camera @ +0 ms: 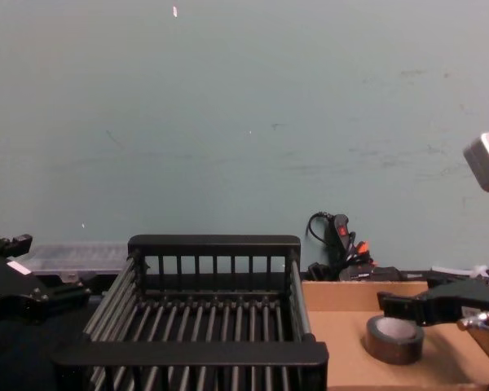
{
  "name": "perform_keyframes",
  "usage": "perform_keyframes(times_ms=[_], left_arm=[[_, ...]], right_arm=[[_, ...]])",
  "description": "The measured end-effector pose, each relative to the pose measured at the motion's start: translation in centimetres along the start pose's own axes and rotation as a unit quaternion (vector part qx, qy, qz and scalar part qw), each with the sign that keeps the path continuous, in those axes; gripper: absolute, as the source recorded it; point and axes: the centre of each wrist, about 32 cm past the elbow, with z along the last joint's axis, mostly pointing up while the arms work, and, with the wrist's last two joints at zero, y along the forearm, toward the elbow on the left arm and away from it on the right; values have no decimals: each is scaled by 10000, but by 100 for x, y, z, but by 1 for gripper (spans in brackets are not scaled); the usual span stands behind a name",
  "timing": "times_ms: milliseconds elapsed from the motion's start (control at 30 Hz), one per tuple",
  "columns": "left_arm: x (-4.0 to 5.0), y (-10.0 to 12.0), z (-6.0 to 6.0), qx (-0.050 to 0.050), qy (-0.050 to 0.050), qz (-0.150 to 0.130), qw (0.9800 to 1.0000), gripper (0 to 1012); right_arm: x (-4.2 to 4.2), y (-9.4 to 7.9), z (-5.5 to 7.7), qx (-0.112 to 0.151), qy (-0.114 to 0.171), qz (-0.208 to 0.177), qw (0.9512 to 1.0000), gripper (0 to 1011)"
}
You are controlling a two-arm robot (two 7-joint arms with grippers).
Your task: Pick up the white tape and place it into the black box , Pick up the silver tape and place it into the brown box.
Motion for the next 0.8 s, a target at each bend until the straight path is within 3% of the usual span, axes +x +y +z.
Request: perform_keyframes(times_ms=[233,500,800], left_arm=[[0,0,0,0,0,0,10000,1001],[0,0,0,0,0,0,10000,1001],[0,0,0,0,0,0,10000,1001]], right_arm=[[0,0,0,1,2,0,10000,993],[3,-23,9,48,8,7,10000,1002],[19,-220,99,302,34,68,9995,1002]])
